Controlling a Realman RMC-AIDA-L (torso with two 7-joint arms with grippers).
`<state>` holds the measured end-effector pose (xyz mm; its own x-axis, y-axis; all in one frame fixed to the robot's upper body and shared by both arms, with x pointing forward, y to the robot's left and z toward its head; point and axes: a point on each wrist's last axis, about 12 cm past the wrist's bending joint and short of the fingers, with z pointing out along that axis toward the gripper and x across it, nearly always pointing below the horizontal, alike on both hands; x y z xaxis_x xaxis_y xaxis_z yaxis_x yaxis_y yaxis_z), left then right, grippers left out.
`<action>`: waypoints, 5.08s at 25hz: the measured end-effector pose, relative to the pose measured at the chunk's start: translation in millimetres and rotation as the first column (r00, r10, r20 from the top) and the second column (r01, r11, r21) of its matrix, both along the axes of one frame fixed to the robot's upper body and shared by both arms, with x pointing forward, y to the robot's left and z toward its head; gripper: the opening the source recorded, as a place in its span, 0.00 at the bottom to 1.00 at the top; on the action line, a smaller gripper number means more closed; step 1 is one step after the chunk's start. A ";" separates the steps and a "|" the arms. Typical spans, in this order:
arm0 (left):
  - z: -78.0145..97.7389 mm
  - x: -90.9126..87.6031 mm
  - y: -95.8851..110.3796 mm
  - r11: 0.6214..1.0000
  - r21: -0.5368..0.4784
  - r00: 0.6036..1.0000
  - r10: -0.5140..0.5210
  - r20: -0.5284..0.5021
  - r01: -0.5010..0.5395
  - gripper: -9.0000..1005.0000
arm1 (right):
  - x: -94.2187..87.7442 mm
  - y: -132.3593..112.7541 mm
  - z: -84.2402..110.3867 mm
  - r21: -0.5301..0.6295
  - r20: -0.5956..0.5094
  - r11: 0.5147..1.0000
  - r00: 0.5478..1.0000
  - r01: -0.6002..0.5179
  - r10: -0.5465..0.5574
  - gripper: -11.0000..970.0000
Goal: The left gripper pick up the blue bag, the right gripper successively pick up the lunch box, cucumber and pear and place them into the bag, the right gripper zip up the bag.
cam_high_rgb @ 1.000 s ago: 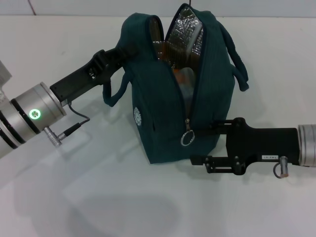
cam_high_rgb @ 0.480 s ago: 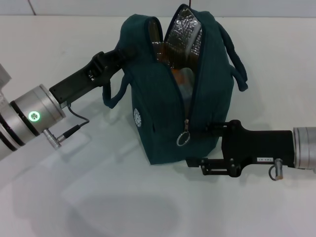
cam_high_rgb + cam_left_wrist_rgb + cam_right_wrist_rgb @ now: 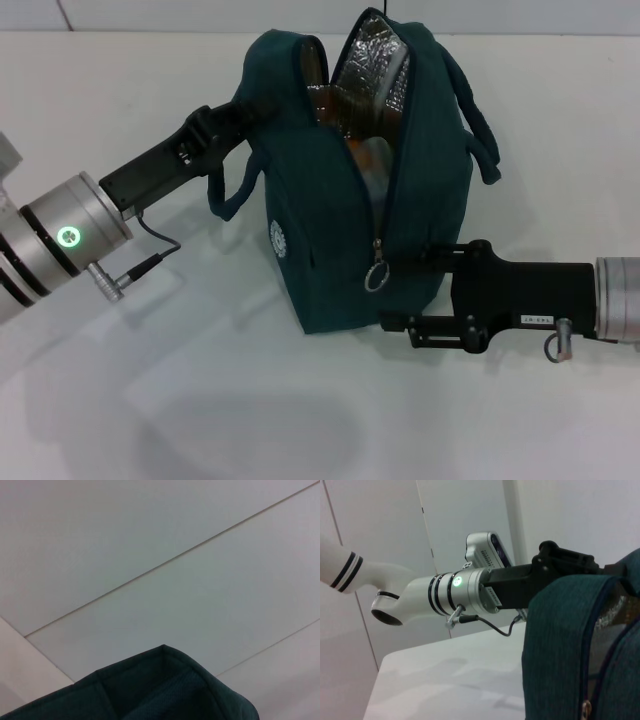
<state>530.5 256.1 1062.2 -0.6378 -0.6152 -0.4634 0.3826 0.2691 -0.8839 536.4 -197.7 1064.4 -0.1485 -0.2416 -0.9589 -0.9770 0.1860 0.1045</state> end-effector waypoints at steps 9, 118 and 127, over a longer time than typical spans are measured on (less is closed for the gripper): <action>-0.4 -0.8 2.9 1.000 -0.004 1.000 0.014 -0.001 -0.014 0.05 | -0.1 -3.6 -0.5 0.010 -0.007 1.000 1.000 0.027 -0.027 0.67; -3.3 -11.5 7.4 1.000 -0.021 1.000 0.010 0.002 -0.010 0.06 | -4.1 -8.7 22.7 0.228 0.159 0.972 0.983 0.058 -0.097 0.02; -2.8 -12.4 6.6 1.000 -0.010 1.000 0.001 0.021 -0.001 0.06 | 12.6 2.7 37.7 0.269 0.192 0.961 0.974 0.066 -0.121 0.02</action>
<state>518.1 262.6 1059.4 -0.6274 -0.6207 -0.4702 0.4004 0.2607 -0.8785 549.0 -195.0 1102.2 0.0472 0.0246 -0.9986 -0.9619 0.2705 -0.0389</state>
